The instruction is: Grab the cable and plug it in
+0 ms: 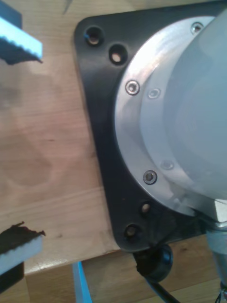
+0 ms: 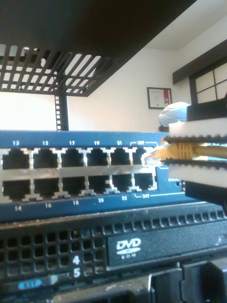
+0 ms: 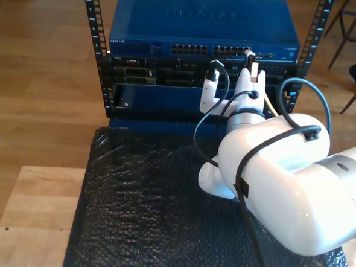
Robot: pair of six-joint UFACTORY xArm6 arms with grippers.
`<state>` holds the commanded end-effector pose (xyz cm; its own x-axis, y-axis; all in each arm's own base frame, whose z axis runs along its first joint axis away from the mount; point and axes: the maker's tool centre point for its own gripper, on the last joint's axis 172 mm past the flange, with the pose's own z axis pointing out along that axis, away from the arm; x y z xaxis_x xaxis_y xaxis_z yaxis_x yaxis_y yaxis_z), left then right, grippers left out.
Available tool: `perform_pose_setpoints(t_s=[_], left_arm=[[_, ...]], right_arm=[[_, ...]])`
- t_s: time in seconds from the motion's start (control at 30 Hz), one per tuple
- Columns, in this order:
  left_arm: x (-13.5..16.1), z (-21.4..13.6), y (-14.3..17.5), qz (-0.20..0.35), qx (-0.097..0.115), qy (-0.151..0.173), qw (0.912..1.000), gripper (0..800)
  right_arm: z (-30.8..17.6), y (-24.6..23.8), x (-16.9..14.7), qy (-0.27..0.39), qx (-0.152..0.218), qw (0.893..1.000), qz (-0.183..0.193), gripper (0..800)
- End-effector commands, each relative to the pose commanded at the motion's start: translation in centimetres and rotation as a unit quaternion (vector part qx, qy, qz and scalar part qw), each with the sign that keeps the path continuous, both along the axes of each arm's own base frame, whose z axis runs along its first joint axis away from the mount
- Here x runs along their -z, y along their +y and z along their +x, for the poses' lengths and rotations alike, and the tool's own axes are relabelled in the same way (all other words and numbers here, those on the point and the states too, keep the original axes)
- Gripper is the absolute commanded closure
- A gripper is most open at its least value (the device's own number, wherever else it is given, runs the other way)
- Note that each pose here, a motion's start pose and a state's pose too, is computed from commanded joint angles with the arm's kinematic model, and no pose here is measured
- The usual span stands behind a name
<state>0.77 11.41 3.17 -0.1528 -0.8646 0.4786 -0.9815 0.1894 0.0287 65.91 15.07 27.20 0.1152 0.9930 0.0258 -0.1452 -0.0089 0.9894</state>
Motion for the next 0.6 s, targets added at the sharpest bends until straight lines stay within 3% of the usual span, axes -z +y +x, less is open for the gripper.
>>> perform_pose_setpoints(t_s=[0.6], left_arm=[[0.00,0.00,0.00,0.000,0.000,0.000,1.0000,0]], right_arm=[[0.08,0.30,-0.09,0.000,-0.003,1.000,0.002,800]])
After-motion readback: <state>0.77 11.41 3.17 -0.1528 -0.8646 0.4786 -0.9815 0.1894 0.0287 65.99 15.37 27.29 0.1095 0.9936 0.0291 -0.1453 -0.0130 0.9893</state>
